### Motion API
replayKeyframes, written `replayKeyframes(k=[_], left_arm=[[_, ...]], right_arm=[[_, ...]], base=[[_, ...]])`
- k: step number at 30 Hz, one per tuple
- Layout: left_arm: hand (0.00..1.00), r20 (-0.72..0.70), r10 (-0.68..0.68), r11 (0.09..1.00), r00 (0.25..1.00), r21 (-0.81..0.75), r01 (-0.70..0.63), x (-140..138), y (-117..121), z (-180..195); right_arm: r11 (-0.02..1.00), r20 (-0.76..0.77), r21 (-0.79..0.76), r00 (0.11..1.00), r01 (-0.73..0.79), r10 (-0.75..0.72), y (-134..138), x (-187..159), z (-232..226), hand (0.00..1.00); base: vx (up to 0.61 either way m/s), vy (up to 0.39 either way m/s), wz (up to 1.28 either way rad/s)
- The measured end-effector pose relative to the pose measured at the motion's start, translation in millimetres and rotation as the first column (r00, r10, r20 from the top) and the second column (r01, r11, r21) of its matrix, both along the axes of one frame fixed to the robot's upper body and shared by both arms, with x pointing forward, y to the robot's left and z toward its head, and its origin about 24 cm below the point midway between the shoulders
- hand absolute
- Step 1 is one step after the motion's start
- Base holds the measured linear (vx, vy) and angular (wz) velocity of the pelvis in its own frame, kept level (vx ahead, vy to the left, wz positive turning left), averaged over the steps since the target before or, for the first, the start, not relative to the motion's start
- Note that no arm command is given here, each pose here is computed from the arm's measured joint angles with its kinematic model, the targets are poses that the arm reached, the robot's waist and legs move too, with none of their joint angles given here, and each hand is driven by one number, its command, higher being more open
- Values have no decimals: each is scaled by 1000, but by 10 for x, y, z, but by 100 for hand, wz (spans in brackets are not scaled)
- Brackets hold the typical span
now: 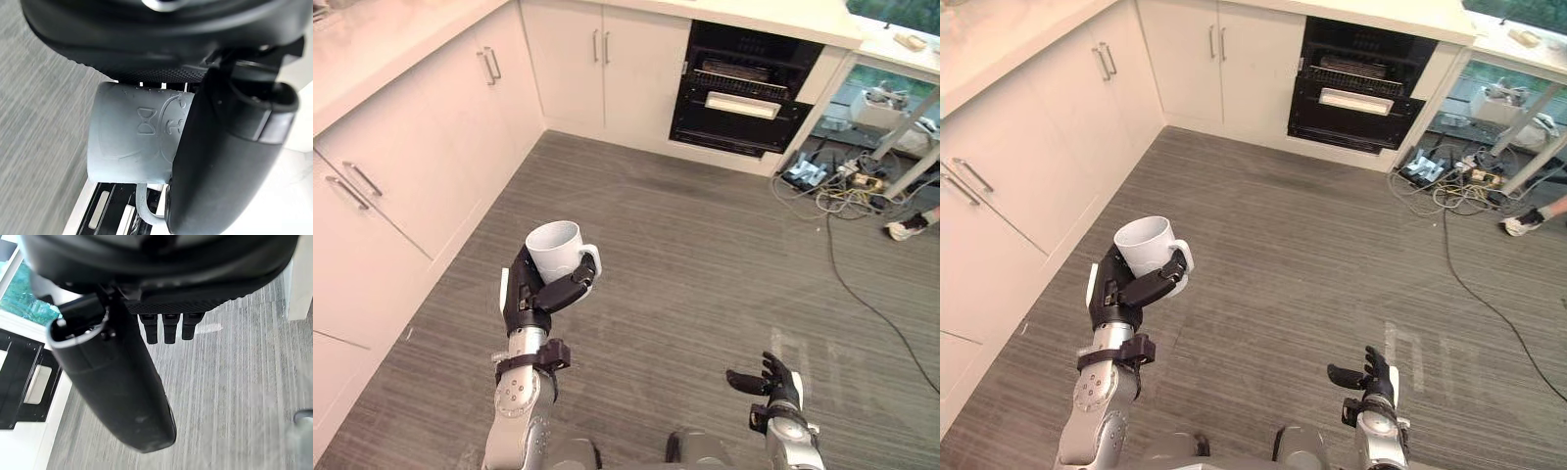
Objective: Walk over to the sink, pick up the cup, carry it to the dishwasher, place the cup inside the dishwasher, then close the dishwasher door
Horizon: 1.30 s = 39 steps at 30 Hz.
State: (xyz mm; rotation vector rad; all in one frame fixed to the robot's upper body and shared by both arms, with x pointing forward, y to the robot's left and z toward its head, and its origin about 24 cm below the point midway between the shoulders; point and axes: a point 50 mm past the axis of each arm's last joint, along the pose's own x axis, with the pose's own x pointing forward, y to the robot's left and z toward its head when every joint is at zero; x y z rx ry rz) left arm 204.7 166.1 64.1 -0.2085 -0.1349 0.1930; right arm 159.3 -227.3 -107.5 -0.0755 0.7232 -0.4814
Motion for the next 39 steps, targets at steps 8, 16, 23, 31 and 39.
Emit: replayKeyframes(k=[8, 16, 23, 31, 39], left_arm=[[30, 61, -80, 997, 995, -3, 80, 138, -214, 107], [30, 21, -125, 990, 992, -66, 126, 39, -372, 1], [30, 6, -120, 987, 993, -105, 120, -1, -377, -38], [30, -6, -130, 991, 991, -25, 130, 13, -281, -40], [30, 52, -195, 981, 979, -2, 195, 26, -421, 108]], right_arm=[[997, 196, -78, 980, -8, 24, -75, 224, 395, 90], [992, 293, -85, 949, -93, 114, 170, 259, 563, 90], [994, 215, -77, 973, -71, 86, 92, 203, 402, 90], [996, 204, -29, 975, -79, 84, 242, 247, 353, 90], [985, 416, 41, 899, -168, 136, 607, 473, 754, 90]], base=[[387, -60, 63], [556, -210, 20], [499, 18, -20], [506, 239, -37], [491, 67, -16]])
